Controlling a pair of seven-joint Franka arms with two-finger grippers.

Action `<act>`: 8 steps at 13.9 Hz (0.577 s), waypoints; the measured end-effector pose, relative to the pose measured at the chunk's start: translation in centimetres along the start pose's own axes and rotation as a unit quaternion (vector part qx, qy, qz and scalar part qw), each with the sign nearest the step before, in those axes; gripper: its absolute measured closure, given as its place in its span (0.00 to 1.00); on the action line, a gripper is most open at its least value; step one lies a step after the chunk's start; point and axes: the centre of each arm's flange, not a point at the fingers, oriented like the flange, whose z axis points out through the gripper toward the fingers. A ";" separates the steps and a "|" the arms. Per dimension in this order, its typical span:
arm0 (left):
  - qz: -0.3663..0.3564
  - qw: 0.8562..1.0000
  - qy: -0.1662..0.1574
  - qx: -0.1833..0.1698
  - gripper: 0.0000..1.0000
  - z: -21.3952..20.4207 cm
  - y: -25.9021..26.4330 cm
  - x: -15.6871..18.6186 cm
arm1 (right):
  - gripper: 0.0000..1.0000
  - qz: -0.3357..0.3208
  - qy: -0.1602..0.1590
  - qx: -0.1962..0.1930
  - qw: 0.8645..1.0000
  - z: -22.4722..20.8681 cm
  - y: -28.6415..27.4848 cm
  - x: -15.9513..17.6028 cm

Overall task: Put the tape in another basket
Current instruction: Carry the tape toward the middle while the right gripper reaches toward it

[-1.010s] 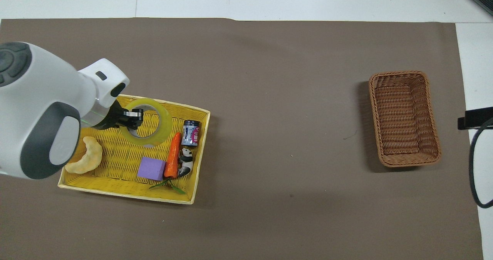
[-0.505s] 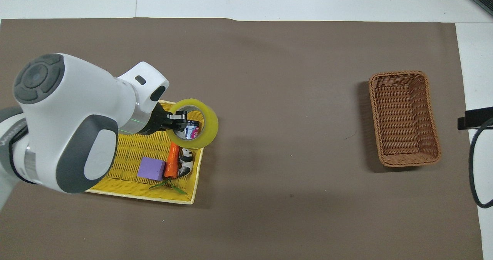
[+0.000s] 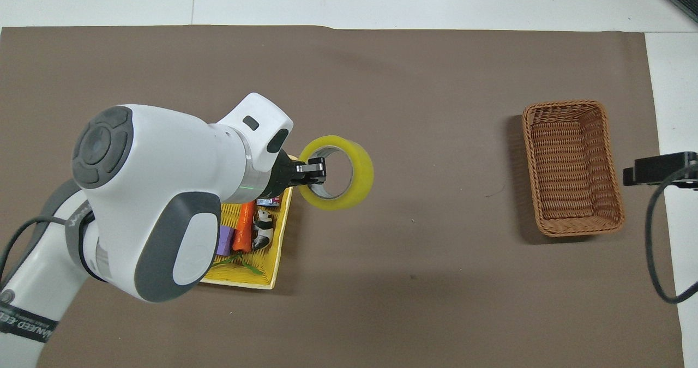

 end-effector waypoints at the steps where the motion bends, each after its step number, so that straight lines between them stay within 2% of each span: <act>1: -0.001 1.000 -0.001 -0.004 0.77 0.1 0.2 -0.1 | 0.00 -0.010 -0.004 0.030 1.000 0.7 -1.8 0.0; 3: 0.001 1.000 -0.004 -0.007 0.77 0.4 0.6 -0.5 | 0.00 -0.010 -0.007 0.079 0.997 1.2 -3.2 0.3; 6: 0.007 1.000 -0.008 -0.008 0.77 0.8 1.2 -1.2 | 0.00 0.000 0.007 0.126 0.992 3.2 -4.0 1.8; 8: 0.014 1.000 -0.004 -0.013 0.77 1.1 2.0 -1.7 | 0.00 -0.011 -0.006 0.152 0.988 5.8 -5.6 2.9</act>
